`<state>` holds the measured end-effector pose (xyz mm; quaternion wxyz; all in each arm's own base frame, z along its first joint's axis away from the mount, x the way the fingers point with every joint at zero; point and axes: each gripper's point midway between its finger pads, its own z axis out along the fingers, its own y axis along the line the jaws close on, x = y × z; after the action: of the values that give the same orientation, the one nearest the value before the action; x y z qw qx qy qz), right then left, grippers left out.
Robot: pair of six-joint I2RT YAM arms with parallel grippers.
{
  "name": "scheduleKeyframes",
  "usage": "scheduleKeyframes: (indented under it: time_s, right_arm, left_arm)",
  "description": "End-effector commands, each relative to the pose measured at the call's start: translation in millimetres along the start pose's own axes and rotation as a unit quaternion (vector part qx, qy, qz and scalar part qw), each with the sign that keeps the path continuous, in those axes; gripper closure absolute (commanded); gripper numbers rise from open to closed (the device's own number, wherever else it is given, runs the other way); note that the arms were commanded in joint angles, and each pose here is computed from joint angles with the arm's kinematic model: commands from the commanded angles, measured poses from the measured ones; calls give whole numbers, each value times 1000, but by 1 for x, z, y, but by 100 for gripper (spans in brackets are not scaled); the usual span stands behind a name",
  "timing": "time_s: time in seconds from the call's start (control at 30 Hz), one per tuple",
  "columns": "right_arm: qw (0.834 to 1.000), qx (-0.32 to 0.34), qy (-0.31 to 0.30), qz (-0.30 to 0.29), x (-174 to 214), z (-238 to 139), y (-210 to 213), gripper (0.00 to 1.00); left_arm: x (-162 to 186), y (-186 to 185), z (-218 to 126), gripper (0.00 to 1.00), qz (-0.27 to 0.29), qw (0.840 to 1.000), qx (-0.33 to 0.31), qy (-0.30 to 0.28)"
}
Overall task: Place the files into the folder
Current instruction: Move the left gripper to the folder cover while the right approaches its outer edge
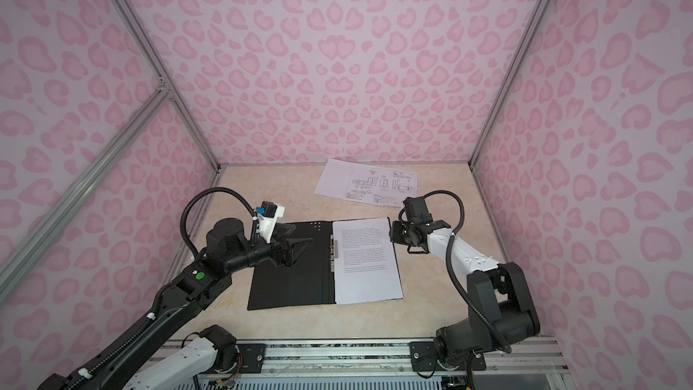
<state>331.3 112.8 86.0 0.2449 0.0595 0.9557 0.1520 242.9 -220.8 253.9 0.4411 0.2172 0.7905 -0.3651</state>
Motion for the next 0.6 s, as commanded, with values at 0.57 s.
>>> scheduleKeyframes:
  time_s: [0.57]
  right_arm:
    - [992, -47, 109, 49, 123, 1, 0, 56]
  left_arm:
    - [176, 68, 32, 3, -233, 929, -147, 245]
